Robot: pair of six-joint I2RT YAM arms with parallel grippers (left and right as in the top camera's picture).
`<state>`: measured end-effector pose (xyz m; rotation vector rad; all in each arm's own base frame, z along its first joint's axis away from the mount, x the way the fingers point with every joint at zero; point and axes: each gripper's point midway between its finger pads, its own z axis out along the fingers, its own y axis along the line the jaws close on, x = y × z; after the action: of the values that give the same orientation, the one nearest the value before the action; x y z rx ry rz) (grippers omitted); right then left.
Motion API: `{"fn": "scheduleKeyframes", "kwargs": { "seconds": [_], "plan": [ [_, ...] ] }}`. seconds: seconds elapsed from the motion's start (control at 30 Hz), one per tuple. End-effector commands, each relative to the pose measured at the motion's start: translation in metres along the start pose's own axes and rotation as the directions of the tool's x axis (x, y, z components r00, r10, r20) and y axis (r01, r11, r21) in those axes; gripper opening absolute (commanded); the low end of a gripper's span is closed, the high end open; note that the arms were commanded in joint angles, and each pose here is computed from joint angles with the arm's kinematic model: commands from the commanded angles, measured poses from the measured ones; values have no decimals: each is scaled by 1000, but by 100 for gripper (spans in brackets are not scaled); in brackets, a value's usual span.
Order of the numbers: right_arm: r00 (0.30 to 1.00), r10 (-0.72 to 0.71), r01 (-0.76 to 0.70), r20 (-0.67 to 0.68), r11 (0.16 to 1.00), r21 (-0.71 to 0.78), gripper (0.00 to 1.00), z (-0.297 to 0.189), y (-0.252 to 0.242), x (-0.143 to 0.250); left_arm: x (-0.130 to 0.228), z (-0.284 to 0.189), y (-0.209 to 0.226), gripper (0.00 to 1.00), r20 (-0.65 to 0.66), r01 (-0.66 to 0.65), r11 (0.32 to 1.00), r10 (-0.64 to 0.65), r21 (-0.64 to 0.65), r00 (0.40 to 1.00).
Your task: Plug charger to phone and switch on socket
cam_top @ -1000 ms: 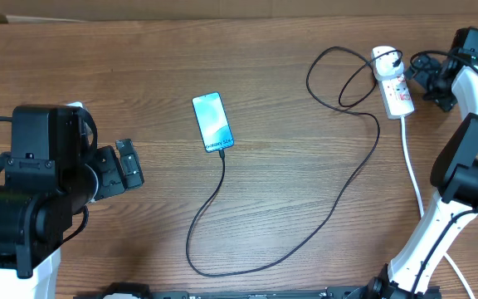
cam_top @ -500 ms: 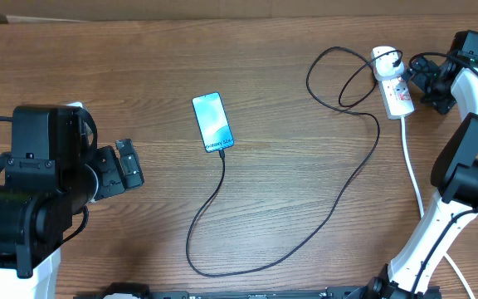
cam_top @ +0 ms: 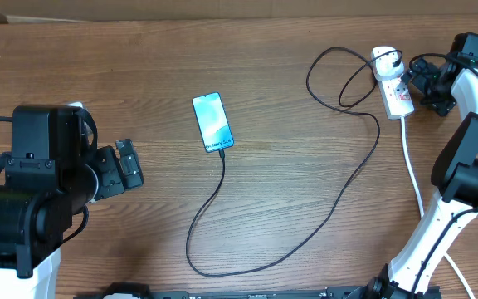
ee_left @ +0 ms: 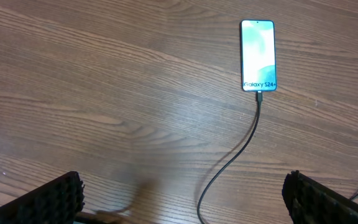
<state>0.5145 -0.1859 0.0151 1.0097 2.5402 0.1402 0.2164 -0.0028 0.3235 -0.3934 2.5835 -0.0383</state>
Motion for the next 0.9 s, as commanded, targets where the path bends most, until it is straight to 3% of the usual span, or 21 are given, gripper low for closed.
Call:
{"fn": "scheduleKeyframes", "kwargs": {
  "seconds": [0.0, 0.87],
  "plan": [
    [997, -26, 24, -71, 999, -24, 100, 16, 3, 20, -1, 0, 2, 99, 2, -3, 1000, 3, -15, 1000],
    [990, -90, 86, -106, 995, -40, 100, 16, 11, 32, -1, 0, 3, 100, 5, -4, 1000, 4, -21, 1000]
  ]
}}
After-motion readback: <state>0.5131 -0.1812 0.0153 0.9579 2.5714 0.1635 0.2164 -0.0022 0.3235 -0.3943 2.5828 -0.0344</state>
